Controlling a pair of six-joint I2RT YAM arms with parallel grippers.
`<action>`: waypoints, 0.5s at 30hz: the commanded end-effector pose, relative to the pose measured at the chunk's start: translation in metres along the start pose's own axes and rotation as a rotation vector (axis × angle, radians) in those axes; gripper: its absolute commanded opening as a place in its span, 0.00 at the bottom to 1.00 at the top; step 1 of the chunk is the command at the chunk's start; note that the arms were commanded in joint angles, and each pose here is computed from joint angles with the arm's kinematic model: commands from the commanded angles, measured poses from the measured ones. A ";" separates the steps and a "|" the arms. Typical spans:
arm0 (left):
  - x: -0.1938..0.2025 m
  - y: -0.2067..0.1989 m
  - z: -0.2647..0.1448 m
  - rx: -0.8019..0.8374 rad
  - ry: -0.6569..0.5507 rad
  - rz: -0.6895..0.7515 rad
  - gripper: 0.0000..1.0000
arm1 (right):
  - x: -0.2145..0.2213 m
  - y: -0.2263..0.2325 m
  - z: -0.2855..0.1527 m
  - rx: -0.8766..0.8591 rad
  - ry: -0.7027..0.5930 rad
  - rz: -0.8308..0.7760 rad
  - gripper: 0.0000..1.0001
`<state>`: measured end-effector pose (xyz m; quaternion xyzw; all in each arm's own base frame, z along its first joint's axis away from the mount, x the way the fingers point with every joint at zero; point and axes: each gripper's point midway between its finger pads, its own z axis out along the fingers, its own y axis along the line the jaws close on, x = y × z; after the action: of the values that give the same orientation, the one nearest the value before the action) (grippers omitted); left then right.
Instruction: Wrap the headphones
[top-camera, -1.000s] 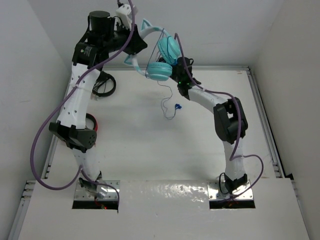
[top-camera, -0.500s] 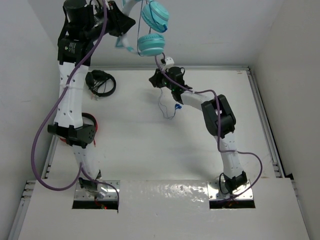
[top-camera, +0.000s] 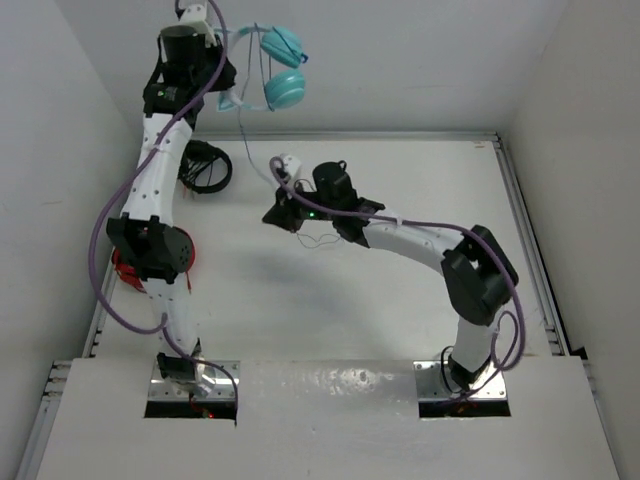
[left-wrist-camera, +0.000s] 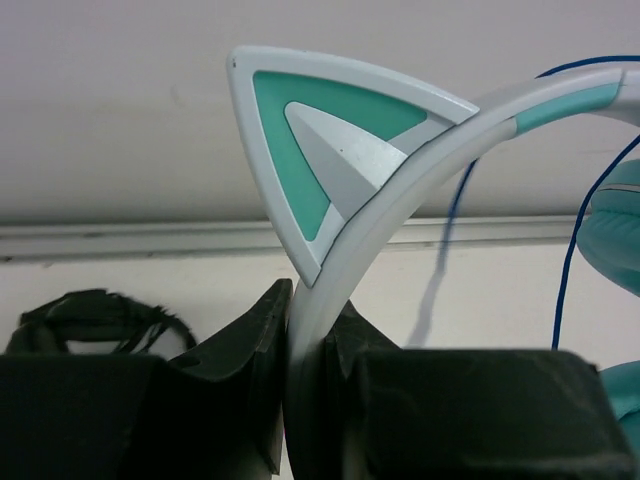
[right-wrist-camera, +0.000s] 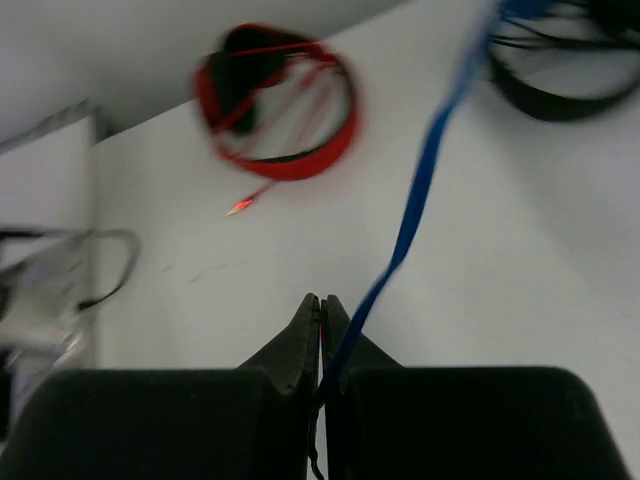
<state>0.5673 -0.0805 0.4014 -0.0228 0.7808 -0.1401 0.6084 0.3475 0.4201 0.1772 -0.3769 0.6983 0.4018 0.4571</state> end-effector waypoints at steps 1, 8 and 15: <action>-0.006 0.034 0.027 -0.157 -0.090 0.116 0.00 | -0.016 0.076 -0.020 -0.285 0.093 -0.149 0.00; 0.069 0.095 0.047 -0.403 0.047 0.500 0.00 | -0.114 0.056 -0.073 -0.078 0.074 -0.376 0.00; 0.105 0.048 0.029 -0.145 0.113 0.857 0.00 | -0.228 -0.046 -0.155 0.361 -0.145 -0.461 0.00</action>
<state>0.5755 -0.0327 0.1588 0.1814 0.8680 0.1540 0.4358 0.3743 0.3489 0.3429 -0.4602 0.6503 0.2662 0.5426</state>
